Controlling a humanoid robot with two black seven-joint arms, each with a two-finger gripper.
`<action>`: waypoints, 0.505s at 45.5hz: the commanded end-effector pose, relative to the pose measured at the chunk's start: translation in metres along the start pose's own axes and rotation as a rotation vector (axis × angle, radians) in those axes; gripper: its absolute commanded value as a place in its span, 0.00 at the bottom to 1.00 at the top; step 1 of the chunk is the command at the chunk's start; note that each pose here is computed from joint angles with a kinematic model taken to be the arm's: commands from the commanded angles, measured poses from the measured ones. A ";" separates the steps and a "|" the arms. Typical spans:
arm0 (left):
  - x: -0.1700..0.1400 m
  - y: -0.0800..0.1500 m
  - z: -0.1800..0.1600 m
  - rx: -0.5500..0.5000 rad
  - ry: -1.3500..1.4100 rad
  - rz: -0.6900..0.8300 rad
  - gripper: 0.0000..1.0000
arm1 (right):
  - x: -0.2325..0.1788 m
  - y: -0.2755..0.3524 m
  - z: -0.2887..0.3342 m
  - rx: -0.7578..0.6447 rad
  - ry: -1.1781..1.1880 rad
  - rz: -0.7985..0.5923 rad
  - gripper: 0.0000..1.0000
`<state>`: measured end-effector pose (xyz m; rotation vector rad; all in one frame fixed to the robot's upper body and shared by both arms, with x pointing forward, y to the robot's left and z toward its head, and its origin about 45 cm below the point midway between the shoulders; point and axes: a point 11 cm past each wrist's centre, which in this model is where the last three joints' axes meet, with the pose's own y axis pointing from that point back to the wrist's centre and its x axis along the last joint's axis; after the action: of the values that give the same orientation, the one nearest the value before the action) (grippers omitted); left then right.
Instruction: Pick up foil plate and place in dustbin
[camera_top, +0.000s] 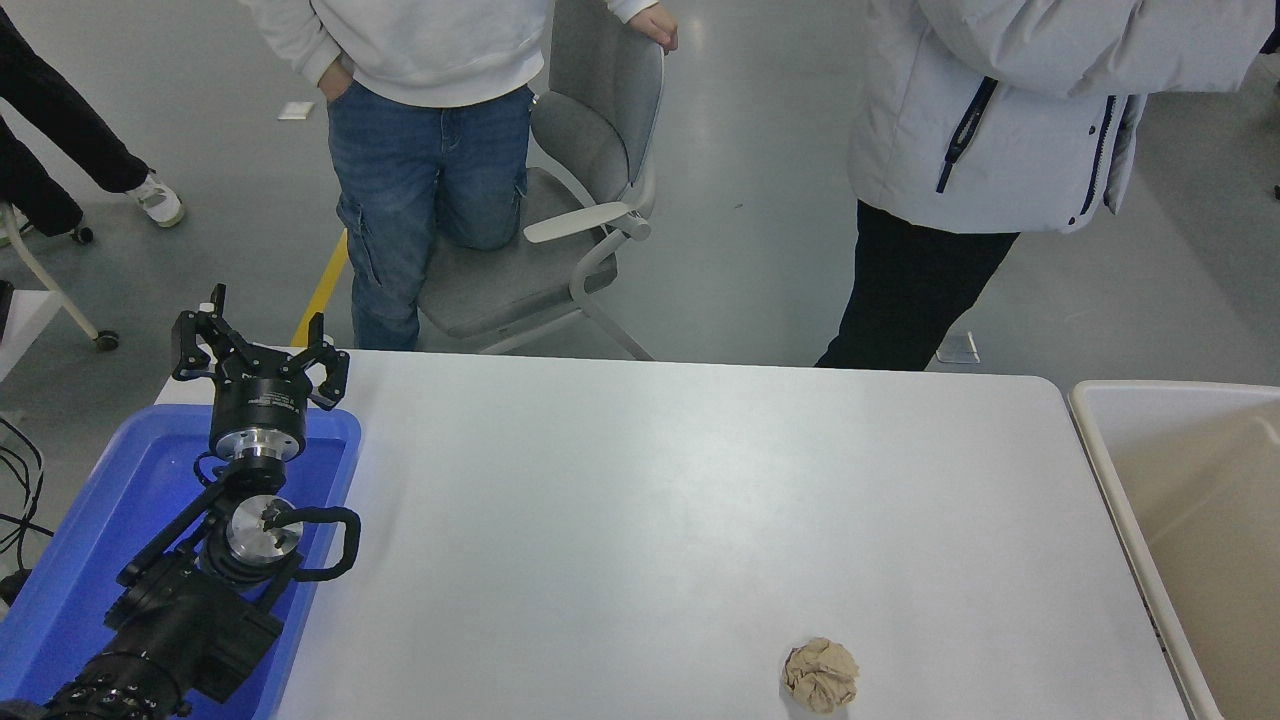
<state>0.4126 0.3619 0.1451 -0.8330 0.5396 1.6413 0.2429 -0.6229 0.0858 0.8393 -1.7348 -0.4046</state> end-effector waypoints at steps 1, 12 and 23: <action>0.000 0.000 0.000 0.000 0.000 0.000 0.99 | 0.030 0.008 -0.038 0.066 -0.010 0.002 1.00; 0.000 0.000 0.000 0.000 0.000 0.000 0.99 | 0.046 0.045 -0.091 0.203 0.069 -0.101 1.00; 0.000 0.000 0.000 0.000 0.000 0.000 0.99 | 0.034 0.104 -0.152 0.402 -0.021 -0.280 1.00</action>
<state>0.4126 0.3619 0.1451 -0.8330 0.5395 1.6413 0.3135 -0.6039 0.1752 1.1134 -1.7329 -0.2991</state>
